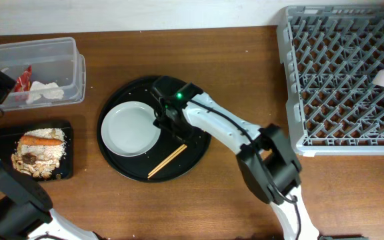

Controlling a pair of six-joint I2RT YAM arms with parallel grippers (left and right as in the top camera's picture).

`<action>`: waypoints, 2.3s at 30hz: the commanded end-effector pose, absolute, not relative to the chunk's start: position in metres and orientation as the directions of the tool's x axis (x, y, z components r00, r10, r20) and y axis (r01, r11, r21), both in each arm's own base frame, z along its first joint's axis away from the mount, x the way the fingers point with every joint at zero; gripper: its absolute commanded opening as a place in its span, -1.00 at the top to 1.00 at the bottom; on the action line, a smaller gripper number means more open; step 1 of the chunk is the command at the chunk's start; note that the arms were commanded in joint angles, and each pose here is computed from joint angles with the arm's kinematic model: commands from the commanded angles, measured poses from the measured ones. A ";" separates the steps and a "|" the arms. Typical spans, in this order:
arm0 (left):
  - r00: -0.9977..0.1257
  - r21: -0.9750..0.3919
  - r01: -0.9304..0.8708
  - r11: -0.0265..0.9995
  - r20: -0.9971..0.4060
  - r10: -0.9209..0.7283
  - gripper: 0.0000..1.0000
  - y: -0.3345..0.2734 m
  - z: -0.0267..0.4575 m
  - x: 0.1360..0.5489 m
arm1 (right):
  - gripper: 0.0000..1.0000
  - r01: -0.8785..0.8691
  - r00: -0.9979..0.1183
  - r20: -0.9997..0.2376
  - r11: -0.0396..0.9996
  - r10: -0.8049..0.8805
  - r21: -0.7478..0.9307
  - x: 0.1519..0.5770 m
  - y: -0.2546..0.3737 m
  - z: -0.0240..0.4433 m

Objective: Sort waste into correct bins and load items into the dishwasher rack
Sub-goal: 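Move the right gripper back over the tray to the chopsticks, then grasp a wooden chopstick with the right gripper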

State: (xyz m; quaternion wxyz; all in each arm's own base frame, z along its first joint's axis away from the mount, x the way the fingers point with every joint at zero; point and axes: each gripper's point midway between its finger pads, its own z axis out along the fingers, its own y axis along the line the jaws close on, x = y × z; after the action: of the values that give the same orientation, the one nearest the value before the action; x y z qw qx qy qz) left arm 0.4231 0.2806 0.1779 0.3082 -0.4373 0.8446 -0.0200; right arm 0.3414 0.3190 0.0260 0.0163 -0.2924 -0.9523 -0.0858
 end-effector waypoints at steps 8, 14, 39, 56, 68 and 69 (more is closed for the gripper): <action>-0.416 -0.309 -0.725 0.616 -0.517 -0.748 -0.99 0.282 0.186 0.422 | -0.97 0.585 -0.811 0.061 0.801 0.582 0.130 0.345 0.318 0.005; -0.416 -0.309 -0.725 0.616 -0.517 -0.748 -0.99 0.282 0.186 0.422 | -0.97 0.587 -0.809 0.074 0.800 0.583 0.122 0.342 0.317 0.007; -0.416 -0.309 -0.725 0.616 -0.517 -0.748 -0.99 0.282 0.186 0.422 | -0.99 0.624 -0.778 0.004 0.772 0.629 0.121 0.362 0.304 0.039; -0.416 -0.309 -0.725 0.616 -0.517 -0.748 -0.99 0.282 0.186 0.422 | -0.96 0.626 -0.778 0.016 0.772 0.628 0.107 0.363 0.307 0.013; -0.416 -0.309 -0.725 0.616 -0.517 -0.748 -0.99 0.282 0.186 0.422 | -0.96 0.623 -0.782 0.019 0.778 0.623 0.085 0.360 0.308 0.002; -0.415 -0.309 -0.725 0.616 -0.517 -0.748 -0.99 0.282 0.186 0.423 | -0.96 0.623 -0.781 0.012 0.778 0.624 0.084 0.361 0.307 0.002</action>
State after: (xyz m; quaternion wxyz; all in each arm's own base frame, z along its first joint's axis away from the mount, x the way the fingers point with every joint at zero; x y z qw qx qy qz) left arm 0.4231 0.2806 0.1779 0.3082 -0.4373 0.8446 -0.0200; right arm 0.3647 0.3107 0.0166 -0.0089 -0.3269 -0.9430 -0.0616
